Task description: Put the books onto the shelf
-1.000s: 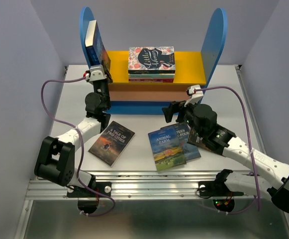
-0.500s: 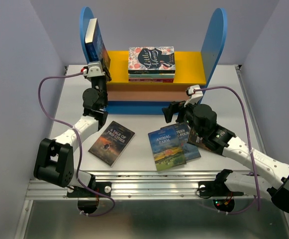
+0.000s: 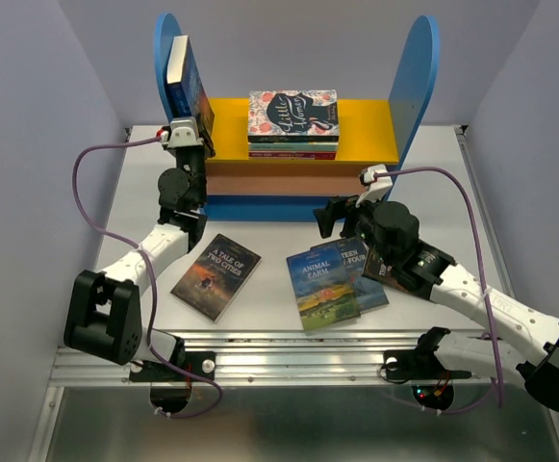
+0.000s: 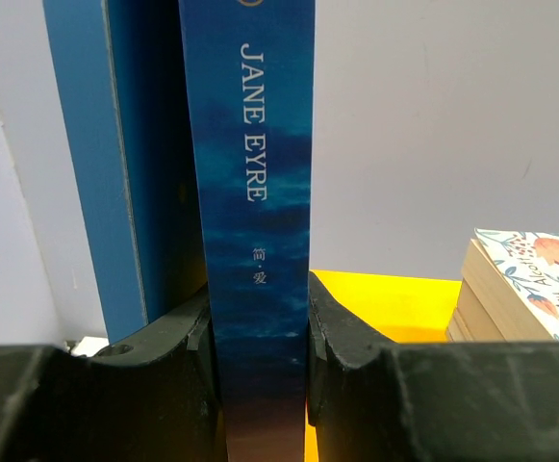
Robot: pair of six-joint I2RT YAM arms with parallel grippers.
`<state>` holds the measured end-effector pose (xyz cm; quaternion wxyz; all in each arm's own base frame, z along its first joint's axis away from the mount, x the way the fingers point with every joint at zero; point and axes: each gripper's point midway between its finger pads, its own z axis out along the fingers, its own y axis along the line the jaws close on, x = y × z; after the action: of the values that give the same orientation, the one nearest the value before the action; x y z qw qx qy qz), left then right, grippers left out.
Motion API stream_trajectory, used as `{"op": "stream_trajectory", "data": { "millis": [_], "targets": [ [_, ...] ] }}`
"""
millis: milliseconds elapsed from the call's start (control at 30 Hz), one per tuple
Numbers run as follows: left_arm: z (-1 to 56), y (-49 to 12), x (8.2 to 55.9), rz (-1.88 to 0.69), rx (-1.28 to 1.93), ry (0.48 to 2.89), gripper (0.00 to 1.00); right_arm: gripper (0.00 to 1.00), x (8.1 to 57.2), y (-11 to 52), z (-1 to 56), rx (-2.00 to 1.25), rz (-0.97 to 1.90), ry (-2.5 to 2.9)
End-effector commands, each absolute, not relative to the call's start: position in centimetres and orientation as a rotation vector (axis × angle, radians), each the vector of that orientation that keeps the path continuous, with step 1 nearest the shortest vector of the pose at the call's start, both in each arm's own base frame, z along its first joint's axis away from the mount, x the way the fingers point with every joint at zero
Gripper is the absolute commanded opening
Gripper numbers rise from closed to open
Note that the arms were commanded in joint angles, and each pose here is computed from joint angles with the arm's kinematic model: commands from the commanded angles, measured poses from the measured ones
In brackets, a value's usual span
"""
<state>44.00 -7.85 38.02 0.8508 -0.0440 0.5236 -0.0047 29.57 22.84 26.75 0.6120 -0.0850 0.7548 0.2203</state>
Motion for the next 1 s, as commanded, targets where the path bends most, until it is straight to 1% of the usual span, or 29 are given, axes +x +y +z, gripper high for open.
{"op": "stream_trajectory", "data": {
  "millis": [0, 67, 133, 167, 433, 667, 700, 733, 767, 967],
  "targets": [
    [42.1, -7.4, 42.0, -0.045, -0.102, 0.991, 0.36, 1.00, 29.8, 22.6, 27.1, -0.198, 0.497, 1.719],
    [42.0, -7.4, 41.8, -0.050, -0.103, 0.994, 0.39, 1.00, 29.8, 22.6, 27.2, -0.199, 0.497, 1.717],
    [41.9, -7.4, 41.9, -0.054, -0.103, 1.002, 0.39, 1.00, 29.8, 22.6, 27.1, -0.200, 0.493, 1.720],
    [41.8, -7.4, 41.8, -0.057, -0.103, 1.003, 0.42, 1.00, 29.9, 22.6, 27.0, -0.202, 0.490, 1.722],
    [41.4, -7.1, 41.4, -0.059, -0.122, 1.010, 0.44, 1.00, 29.8, 22.7, 26.9, -0.207, 0.497, 1.724],
    [41.4, -7.1, 41.2, -0.069, -0.123, 1.015, 0.52, 1.00, 29.7, 22.8, 26.9, -0.210, 0.504, 1.723],
    [41.4, -7.2, 41.2, -0.074, -0.120, 1.016, 0.54, 1.00, 29.7, 22.8, 27.1, -0.208, 0.504, 1.720],
    [41.4, -7.3, 41.1, -0.083, -0.115, 1.018, 0.59, 1.00, 29.7, 22.8, 27.0, -0.208, 0.504, 1.722],
    [41.4, -7.4, 41.1, -0.090, -0.116, 1.017, 0.60, 1.00, 29.7, 22.9, 27.0, -0.211, 0.505, 1.723],
    [41.6, -7.6, 40.5, -0.121, -0.119, 1.011, 0.61, 1.00, 29.8, 22.8, 26.9, -0.207, 0.502, 1.725]
  ]
}}
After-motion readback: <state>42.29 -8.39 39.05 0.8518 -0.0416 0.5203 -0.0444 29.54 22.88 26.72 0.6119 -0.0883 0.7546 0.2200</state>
